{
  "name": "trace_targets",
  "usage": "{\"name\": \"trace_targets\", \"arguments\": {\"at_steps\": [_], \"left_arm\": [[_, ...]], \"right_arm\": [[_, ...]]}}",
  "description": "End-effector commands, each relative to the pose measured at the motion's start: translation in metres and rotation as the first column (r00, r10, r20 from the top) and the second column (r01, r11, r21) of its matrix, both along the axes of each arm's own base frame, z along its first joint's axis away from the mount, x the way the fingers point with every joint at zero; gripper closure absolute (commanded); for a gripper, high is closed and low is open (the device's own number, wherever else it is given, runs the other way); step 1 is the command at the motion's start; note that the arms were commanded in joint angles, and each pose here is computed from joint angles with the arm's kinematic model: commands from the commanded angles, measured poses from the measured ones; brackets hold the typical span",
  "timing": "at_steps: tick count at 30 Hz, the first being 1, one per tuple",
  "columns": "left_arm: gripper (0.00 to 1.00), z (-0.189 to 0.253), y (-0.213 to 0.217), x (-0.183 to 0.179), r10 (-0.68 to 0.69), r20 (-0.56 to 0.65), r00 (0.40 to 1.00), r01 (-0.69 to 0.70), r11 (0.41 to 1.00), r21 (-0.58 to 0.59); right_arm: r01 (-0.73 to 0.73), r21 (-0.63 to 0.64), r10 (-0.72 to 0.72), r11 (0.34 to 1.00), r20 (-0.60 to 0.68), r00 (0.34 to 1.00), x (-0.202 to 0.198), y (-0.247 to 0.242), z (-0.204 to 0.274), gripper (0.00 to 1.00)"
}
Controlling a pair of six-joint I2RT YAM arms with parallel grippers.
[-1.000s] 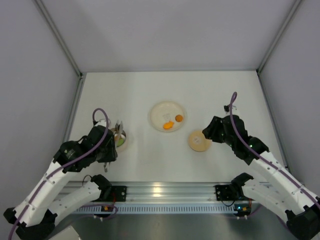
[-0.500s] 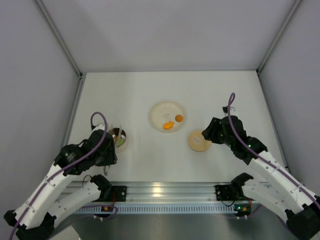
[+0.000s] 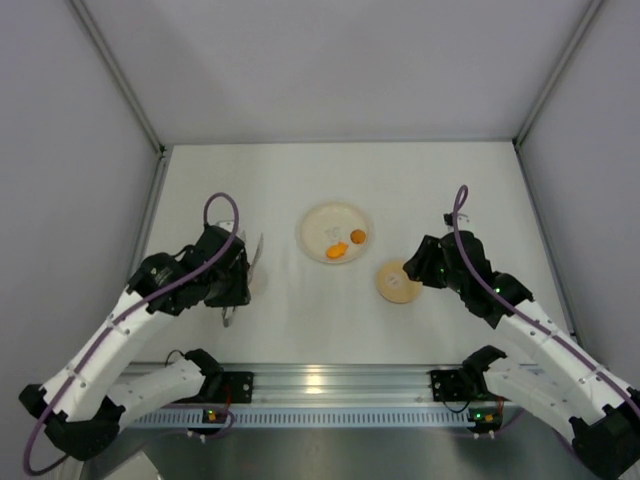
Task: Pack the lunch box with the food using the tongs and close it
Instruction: Place the fake food in the packing box, then pick up the fake food from the plate.
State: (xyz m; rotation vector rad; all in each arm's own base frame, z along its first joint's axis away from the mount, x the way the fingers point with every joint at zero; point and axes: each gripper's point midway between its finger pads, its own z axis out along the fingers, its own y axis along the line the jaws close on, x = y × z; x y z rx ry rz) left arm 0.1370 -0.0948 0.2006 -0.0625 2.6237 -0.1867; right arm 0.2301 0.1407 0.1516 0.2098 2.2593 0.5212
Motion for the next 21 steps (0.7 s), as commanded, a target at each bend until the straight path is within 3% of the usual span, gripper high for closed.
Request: {"name": "trace_targets", "arguments": {"at_steps": [1, 10, 21], "left_arm": [[0.55, 0.027, -0.040, 0.037, -0.078, 0.083, 0.994, 0.085, 0.993, -0.085], [0.50, 0.012, -0.141, 0.087, -0.290, 0.062, 0.955, 0.296, 0.947, -0.124], [0.49, -0.035, -0.178, 0.104, -0.357, -0.023, 0.934, 0.354, 0.931, -0.085]], "right_arm": [[-0.015, 0.028, 0.013, 0.999, 0.050, 0.999, 0.006, 0.008, 0.019, 0.57], [0.012, -0.003, -0.012, 1.000, 0.052, 0.999, 0.003, -0.001, 0.025, 0.57], [0.021, 0.001, -0.021, 1.000, 0.049, 0.999, 0.001, -0.004, 0.025, 0.57]]}}
